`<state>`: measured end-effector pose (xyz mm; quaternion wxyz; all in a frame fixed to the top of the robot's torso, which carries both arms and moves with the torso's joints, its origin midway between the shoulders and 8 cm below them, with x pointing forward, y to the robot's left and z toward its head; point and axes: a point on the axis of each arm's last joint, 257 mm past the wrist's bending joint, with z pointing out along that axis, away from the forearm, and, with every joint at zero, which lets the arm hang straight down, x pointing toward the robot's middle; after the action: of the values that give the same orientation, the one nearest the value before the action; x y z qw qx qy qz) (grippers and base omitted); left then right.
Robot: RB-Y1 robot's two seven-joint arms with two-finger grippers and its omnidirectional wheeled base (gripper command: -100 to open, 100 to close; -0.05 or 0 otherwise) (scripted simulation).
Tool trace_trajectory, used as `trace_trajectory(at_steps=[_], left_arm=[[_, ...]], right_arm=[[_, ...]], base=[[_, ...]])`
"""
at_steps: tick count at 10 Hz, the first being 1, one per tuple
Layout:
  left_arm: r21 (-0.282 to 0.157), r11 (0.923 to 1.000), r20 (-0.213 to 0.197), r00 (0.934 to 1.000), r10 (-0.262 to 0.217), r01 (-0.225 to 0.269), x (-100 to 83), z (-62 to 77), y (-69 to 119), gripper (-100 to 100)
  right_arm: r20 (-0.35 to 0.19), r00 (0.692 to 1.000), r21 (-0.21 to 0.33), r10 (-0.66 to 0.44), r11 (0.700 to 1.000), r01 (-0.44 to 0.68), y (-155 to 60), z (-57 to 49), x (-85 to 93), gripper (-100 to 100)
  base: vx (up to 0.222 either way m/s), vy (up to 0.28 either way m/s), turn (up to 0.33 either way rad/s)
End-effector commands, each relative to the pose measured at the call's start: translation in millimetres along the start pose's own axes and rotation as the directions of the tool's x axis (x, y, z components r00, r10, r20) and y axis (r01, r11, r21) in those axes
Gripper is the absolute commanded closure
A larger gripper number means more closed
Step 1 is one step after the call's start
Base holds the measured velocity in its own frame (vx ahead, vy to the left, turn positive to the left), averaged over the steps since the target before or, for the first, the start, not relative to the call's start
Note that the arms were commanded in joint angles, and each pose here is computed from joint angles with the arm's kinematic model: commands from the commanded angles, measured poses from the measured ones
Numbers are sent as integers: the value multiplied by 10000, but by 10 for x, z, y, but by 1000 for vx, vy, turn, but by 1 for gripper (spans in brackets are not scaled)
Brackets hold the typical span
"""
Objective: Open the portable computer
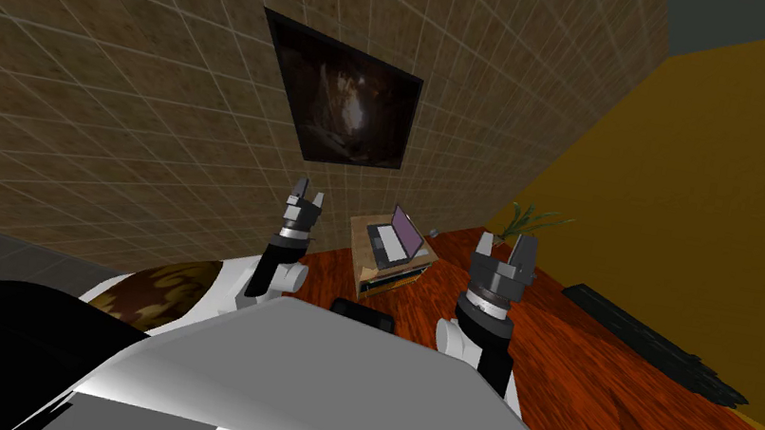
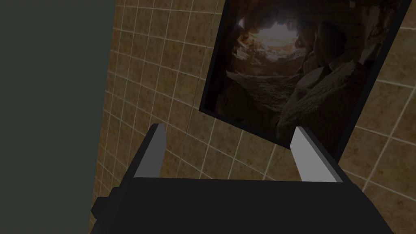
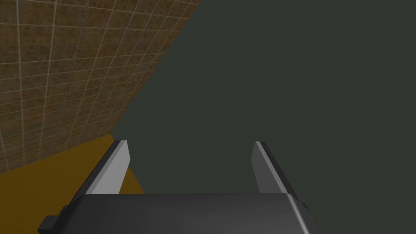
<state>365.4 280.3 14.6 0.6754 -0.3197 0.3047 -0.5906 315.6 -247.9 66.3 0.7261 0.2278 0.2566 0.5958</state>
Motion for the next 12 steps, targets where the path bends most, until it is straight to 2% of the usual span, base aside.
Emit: trace_trajectory(at_steps=[1,9,10,11,12], left_arm=[[0,10000,0,10000,0,0,0,0,0,0],[4,10000,-1,10000,0,0,0,1,-2,0],[-287,9990,-331,9989,342,-351,23,-3,96,-100],[-464,9975,-463,9976,518,-540,27,-7,158,-100],[-902,9912,-691,9935,905,-966,19,-20,314,-100]], right_arm=[[0,10000,0,0,10000,0,0,0,0,0],[0,10000,-4,0,10000,0,2,1,0,0],[0,10000,-4,0,10000,0,2,1,0,0],[1,10000,1,1,10000,-1,0,0,0,0],[2,10000,2,2,10000,-2,-1,0,0,0]], base=[[0,0,0],[0,0,0],[19,-61,-28],[30,-132,-25],[9,-236,-45]])
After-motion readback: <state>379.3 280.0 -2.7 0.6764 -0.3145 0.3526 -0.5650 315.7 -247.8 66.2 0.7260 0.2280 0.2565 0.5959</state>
